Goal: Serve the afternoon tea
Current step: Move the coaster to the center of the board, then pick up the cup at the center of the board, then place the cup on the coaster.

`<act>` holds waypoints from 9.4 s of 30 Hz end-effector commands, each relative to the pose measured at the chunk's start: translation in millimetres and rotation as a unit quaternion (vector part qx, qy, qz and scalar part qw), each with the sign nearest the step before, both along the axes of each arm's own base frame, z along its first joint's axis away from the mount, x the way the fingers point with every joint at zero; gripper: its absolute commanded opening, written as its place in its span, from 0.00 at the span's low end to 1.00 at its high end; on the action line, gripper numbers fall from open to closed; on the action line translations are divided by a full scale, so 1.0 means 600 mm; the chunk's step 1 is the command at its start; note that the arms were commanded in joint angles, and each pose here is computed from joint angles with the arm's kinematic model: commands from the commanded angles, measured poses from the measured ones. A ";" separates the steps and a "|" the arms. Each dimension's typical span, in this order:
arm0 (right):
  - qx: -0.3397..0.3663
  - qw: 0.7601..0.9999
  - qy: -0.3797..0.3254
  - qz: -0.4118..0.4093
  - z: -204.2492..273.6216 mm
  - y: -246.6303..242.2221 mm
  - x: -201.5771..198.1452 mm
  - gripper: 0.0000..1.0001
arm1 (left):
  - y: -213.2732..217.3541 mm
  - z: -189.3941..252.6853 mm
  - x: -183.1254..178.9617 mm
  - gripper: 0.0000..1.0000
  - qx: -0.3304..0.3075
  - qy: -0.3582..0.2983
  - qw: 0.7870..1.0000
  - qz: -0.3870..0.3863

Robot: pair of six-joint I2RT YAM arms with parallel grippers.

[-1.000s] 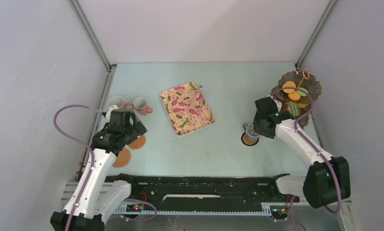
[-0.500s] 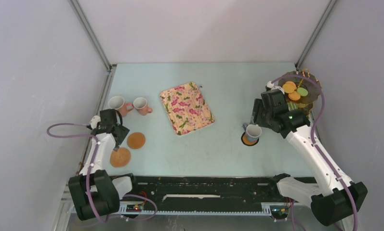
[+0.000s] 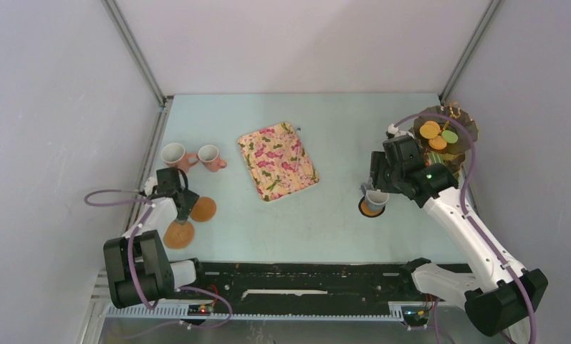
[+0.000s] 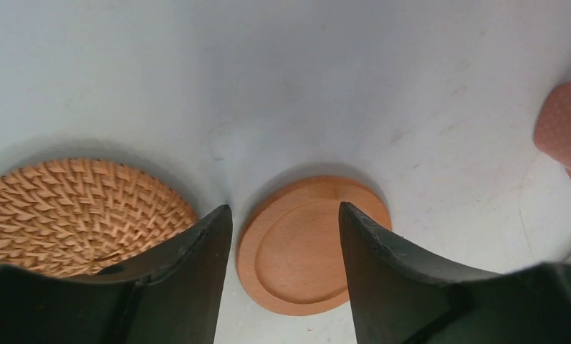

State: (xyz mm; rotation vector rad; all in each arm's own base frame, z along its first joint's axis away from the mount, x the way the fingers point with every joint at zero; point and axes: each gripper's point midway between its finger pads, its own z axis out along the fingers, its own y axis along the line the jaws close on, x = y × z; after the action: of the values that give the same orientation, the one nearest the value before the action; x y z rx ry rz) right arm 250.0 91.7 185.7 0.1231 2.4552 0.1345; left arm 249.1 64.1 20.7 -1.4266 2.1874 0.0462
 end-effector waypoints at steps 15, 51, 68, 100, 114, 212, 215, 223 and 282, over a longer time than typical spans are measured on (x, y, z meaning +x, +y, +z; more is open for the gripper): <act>-0.009 0.998 -0.011 0.060 0.003 0.059 0.005 0.61 | -0.228 -0.028 -0.028 0.58 -0.101 -0.008 0.980 -0.170; 0.055 0.990 -0.008 0.129 0.010 0.145 -0.020 0.67 | -0.241 0.006 0.089 0.55 -0.047 -0.082 0.942 -0.322; 0.066 0.973 0.048 0.217 -0.068 0.281 -0.044 0.68 | -0.447 0.072 -0.075 0.56 -0.198 -0.105 0.864 -0.451; -0.119 0.968 0.161 0.152 -0.304 0.321 -0.012 0.36 | -0.304 0.250 -0.124 0.77 -0.025 -0.175 0.870 -0.459; -0.160 0.970 0.181 0.027 -0.310 0.119 -0.084 0.35 | -0.331 0.253 -0.104 0.77 -0.039 -0.181 0.859 -0.476; 0.077 0.992 0.006 0.095 0.038 0.052 -0.012 0.66 | -0.081 0.132 0.241 0.42 0.024 0.006 0.996 0.086; 0.084 0.991 0.011 0.102 0.037 0.057 -0.013 0.66 | -0.081 0.119 0.234 0.26 0.022 0.017 0.997 0.079; 0.114 0.985 0.028 0.128 0.032 0.101 -0.018 0.66 | -0.087 0.100 0.225 0.18 0.017 0.034 0.999 0.033; -0.155 0.924 -0.131 0.325 -0.072 0.494 -0.070 0.16 | -0.434 0.217 -0.095 0.00 -0.341 0.038 0.928 -0.148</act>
State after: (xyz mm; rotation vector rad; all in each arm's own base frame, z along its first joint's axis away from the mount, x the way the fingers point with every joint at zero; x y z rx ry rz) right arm 193.0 389.5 125.2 -0.8804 2.1742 0.1047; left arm 200.6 -186.7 137.3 -1.4623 2.5712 -0.7408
